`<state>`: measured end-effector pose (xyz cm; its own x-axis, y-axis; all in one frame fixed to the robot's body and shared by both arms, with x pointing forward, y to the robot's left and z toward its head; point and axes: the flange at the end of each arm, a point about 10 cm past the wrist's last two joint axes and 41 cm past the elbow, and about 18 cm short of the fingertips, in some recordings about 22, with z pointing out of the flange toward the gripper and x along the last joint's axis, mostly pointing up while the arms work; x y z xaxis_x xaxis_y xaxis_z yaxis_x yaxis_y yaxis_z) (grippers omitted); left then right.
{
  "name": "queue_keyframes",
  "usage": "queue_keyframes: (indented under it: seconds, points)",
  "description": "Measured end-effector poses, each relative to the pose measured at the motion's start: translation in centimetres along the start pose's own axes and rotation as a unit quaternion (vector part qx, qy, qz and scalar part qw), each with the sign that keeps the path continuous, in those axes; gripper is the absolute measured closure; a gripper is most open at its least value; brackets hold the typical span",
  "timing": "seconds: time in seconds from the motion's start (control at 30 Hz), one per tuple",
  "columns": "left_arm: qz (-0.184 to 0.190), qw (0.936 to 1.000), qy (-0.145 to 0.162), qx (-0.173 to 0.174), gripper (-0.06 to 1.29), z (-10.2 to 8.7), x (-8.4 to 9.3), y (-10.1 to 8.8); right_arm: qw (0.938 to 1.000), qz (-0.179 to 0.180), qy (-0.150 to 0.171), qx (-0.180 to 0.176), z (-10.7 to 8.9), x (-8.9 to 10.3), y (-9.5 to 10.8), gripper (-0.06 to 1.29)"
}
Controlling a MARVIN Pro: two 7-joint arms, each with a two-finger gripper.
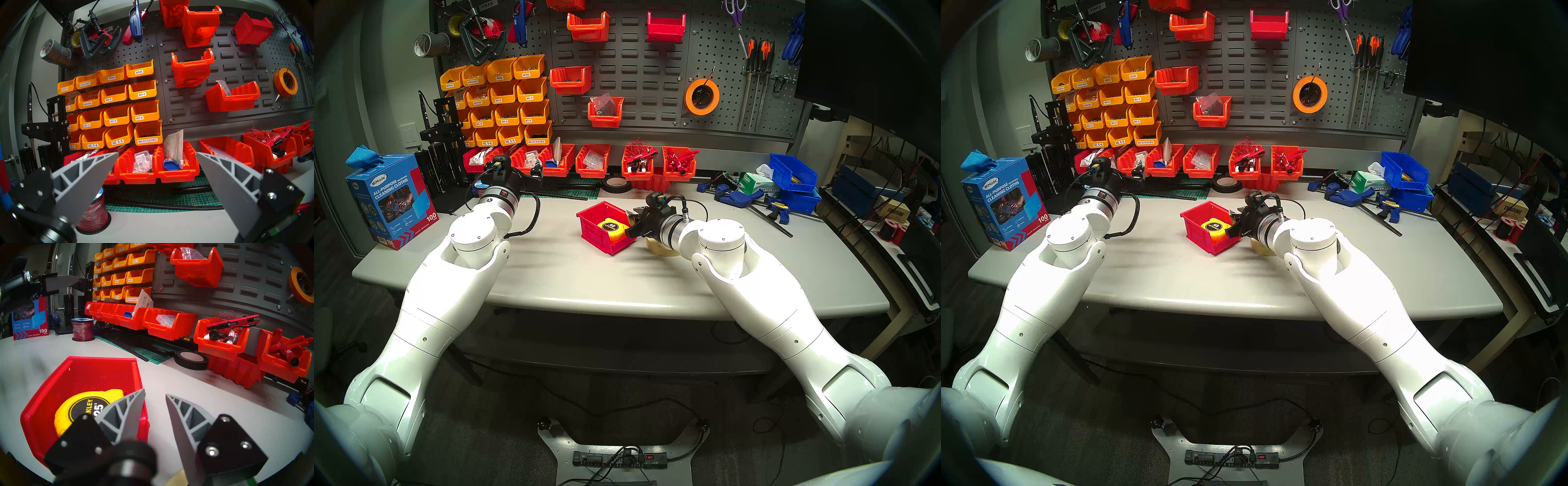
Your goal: Take out tools from the storage box
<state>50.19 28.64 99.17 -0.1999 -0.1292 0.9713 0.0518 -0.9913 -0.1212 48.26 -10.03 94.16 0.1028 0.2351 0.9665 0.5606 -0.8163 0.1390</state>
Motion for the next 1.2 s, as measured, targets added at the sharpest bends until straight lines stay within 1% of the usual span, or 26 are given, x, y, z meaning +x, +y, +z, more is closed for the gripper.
queue_keyframes:
  seconds: [0.27, 0.33, 0.4, 0.43, 0.5, 0.6, 0.83, 0.9, 0.97, 1.0, 1.07, 1.1, 1.13, 1.17, 1.2]
  points:
    - [0.000, 1.0000, 0.000, 0.000, 0.00, 0.0, 0.0, 0.0, 1.0000, -0.002, -0.005, 0.006, 0.3, 0.0, 0.5, 0.77]
    - [0.000, 1.0000, 0.000, 0.000, 0.00, 0.0, 0.0, 0.0, 1.0000, -0.002, -0.005, 0.008, 0.3, 0.0, 0.5, 0.74]
    - [0.000, 1.0000, 0.000, 0.000, 0.00, 0.0, 0.0, 0.0, 0.9999, -0.002, -0.012, 0.010, 0.4, -0.3, 0.5, 0.72]
    - [0.000, 1.0000, 0.000, 0.000, 0.00, 0.0, 0.0, 0.0, 0.9998, -0.002, -0.016, 0.010, 0.5, -0.6, 0.5, 0.69]
    - [0.000, 1.0000, 0.000, 0.000, 0.00, 0.0, 0.0, 0.0, 0.9997, -0.001, -0.023, 0.012, 0.5, -1.0, 0.5, 0.55]
    - [0.000, 1.0000, 0.000, 0.000, 0.00, 0.0, 0.0, 0.0, 0.9996, 0.001, -0.024, 0.014, 0.5, -1.2, 0.5, 0.49]
    - [0.000, 1.0000, 0.000, 0.000, 0.00, 0.0, 0.0, 0.0, 0.9995, 0.010, -0.018, 0.025, 0.3, -1.7, 0.2, 0.50]
    - [0.000, 1.0000, 0.000, 0.000, 0.00, 0.0, 0.0, 0.0, 0.9994, 0.012, -0.016, 0.028, 0.3, -1.8, 0.1, 0.52]
    - [0.000, 1.0000, 0.000, 0.000, 0.00, 0.0, 0.0, 0.0, 0.9994, 0.014, -0.013, 0.029, 0.3, -2.0, 0.1, 0.59]
    - [0.000, 1.0000, 0.000, 0.000, 0.00, 0.0, 0.0, 0.0, 0.9994, 0.016, -0.011, 0.029, 0.4, -2.1, 0.2, 0.71]
    - [0.000, 1.0000, 0.000, 0.000, 0.00, 0.0, 0.0, 0.0, 0.9994, 0.017, -0.009, 0.029, 0.4, -2.1, 0.3, 0.77]
    - [0.000, 1.0000, 0.000, 0.000, 0.00, 0.0, 0.0, 0.0, 0.9994, 0.018, -0.008, 0.029, 0.4, -2.2, 0.4, 0.82]
    - [0.000, 1.0000, 0.000, 0.000, 0.00, 0.0, 0.0, 0.0, 0.9994, 0.018, -0.007, 0.029, 0.4, -2.2, 0.4, 0.98]
    - [0.000, 1.0000, 0.000, 0.000, 0.00, 0.0, 0.0, 0.0, 0.9994, 0.018, -0.005, 0.029, 0.4, -2.3, 0.4, 1.03]
    - [0.000, 1.0000, 0.000, 0.000, 0.00, 0.0, 0.0, 0.0, 0.9995, 0.016, -0.002, 0.027, 0.4, -2.4, 0.5, 1.17]
